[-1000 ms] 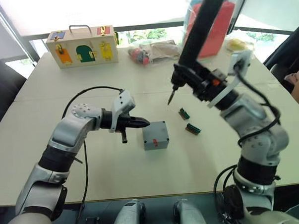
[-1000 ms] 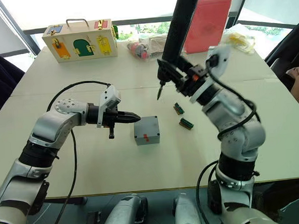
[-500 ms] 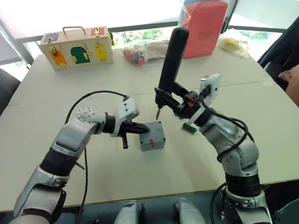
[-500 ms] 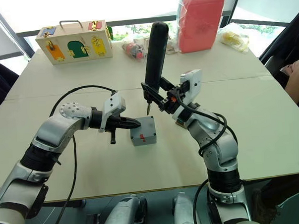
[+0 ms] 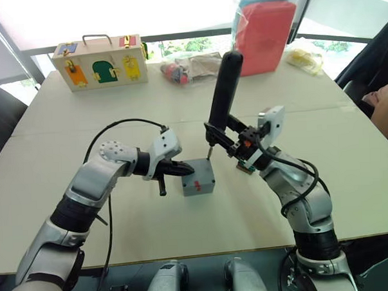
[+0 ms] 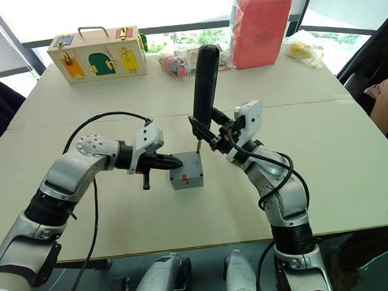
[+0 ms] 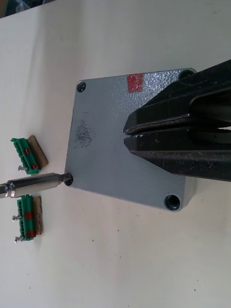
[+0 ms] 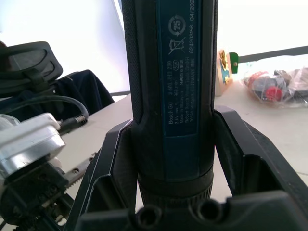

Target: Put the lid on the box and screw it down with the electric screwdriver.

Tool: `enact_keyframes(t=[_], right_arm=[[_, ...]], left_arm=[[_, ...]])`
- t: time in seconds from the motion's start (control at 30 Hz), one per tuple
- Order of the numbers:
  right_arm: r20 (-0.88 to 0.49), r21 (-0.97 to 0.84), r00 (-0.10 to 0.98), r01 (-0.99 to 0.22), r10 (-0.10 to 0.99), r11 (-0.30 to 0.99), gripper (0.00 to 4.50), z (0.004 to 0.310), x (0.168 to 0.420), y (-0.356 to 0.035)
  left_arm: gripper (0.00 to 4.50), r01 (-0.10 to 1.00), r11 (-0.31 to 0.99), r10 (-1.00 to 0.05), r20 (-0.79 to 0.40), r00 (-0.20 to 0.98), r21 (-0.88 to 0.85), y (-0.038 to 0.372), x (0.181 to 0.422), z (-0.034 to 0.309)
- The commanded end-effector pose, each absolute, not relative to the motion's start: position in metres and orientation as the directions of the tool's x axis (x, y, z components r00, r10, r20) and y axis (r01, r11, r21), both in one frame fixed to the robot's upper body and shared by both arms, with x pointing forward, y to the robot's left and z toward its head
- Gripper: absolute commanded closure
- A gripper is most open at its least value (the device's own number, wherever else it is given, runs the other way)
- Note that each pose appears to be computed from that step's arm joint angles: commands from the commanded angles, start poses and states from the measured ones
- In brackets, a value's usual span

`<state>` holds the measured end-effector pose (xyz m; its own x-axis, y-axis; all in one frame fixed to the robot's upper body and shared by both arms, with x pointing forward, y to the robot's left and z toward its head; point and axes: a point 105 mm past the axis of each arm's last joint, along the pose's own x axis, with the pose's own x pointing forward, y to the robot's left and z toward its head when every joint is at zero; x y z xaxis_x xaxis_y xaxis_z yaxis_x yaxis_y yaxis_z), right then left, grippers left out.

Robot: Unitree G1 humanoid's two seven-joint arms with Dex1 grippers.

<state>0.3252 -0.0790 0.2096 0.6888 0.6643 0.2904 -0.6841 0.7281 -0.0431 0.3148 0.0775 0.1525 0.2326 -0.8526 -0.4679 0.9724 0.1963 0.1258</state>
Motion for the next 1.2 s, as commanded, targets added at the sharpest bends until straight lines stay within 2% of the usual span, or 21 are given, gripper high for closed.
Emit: enact_keyframes(t=[0.03, 0.13, 0.3, 0.43, 0.67, 1.0, 1.2], right_arm=[[0.339, -0.074, 0.681, -0.669, 0.65, 0.74, 2.62, 0.22, 0.324, -0.081], [0.321, -0.083, 0.683, -0.67, 0.657, 0.737, 2.62, 0.213, 0.325, -0.079], [0.227, -0.12, 0.661, -0.71, 0.715, 0.694, 2.62, 0.181, 0.316, -0.063], [0.15, -0.086, 0.724, -0.669, 0.673, 0.738, 2.62, 0.159, 0.325, -0.06], [0.121, -0.039, 0.767, -0.63, 0.63, 0.776, 2.62, 0.141, 0.332, -0.059], [0.077, -0.038, 0.776, -0.625, 0.626, 0.779, 2.62, 0.12, 0.325, -0.06], [0.081, -0.039, 0.774, -0.627, 0.628, 0.778, 2.62, 0.12, 0.323, -0.059]], left_arm=[[4.5, 0.975, 0.187, -0.845, -0.487, 0.222, 0.121, 0.078, 0.312, 0.148], [4.5, 0.975, 0.185, -0.844, -0.488, 0.22, 0.12, 0.077, 0.311, 0.147], [4.5, 0.975, 0.185, -0.838, -0.499, 0.22, 0.12, 0.079, 0.311, 0.144], [4.5, 0.976, 0.185, -0.838, -0.5, 0.219, 0.117, 0.078, 0.31, 0.142], [4.5, 0.975, 0.193, -0.837, -0.501, 0.22, 0.107, 0.078, 0.309, 0.139], [4.5, 0.975, 0.2, -0.835, -0.503, 0.223, 0.099, 0.078, 0.309, 0.136], [4.5, 0.975, 0.201, -0.836, -0.503, 0.22, 0.093, 0.078, 0.307, 0.134]])
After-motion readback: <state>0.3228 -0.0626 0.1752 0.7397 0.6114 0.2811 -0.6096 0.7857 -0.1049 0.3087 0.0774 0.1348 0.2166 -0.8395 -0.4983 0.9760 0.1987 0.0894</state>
